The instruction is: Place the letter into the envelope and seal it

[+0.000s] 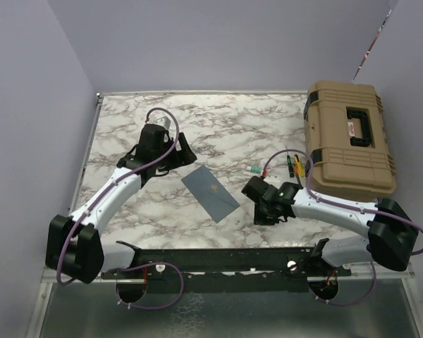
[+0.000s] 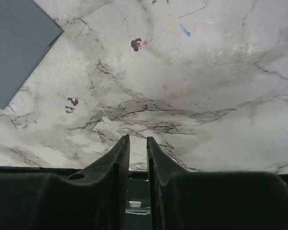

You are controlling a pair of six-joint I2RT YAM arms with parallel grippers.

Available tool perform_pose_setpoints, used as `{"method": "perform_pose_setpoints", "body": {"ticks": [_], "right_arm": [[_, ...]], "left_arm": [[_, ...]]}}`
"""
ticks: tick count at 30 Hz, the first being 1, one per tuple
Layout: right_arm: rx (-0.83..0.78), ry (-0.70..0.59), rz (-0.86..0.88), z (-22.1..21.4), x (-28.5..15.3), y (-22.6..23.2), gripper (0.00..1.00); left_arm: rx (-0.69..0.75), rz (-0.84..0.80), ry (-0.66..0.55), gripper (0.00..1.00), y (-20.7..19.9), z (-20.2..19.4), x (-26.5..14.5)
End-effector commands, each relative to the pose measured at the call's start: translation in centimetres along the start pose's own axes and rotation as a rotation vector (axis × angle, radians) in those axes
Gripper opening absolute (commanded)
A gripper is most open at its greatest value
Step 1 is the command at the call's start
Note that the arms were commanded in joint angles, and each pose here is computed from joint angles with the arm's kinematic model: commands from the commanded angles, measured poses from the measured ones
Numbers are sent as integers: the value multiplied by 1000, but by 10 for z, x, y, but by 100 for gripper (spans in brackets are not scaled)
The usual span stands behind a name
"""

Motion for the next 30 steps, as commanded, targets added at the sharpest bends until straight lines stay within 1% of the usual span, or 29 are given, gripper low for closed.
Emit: {"method": "perform_pose_setpoints", "body": {"ticks": [1, 2, 5, 10, 14, 17, 20, 25, 26, 27, 28, 30], "right_arm": [[6, 37, 99, -6, 14, 16, 24], [2, 40, 113, -6, 17, 21, 23], [-10, 48, 146, -3, 25, 39, 20], [2, 5, 155, 5, 44, 57, 16], [-18, 4, 126, 8, 59, 67, 14], [-50, 5, 133, 7, 72, 71, 15], [-103, 16, 160, 7, 79, 80, 15], [-206, -28, 211, 20, 92, 103, 16], [-231, -33, 213, 24, 96, 109, 16], [-257, -43, 222, 29, 96, 116, 14], [-290, -55, 255, 35, 92, 128, 12], [-340, -69, 304, 44, 77, 142, 11]], "left_arm": [[2, 157, -79, 97, 24, -13, -30], [-6, 180, -95, 99, 28, -15, -35], [-36, 200, -129, 99, 30, -19, -51], [-35, 236, -198, 99, 36, -23, -68], [-58, 264, -243, 99, 39, -19, -73], [-22, 279, -246, 99, 41, -15, -73], [-21, 288, -263, 99, 41, -10, -73], [4, 301, -320, 99, 43, 0, -70], [9, 293, -338, 99, 42, 4, -69], [11, 286, -349, 99, 41, 7, -67], [15, 273, -359, 99, 39, 10, -66], [28, 248, -369, 99, 33, 18, -64]]}}
Point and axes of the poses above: each gripper's point midway between its finger pads, its own x axis out along the fingers, its own y axis along the line the jaws close on, z = x × y, the point moved 5 cm from there along -x, back along the fingers, and after that the axes turned 10 degrees about x, right-handed, at the moved point
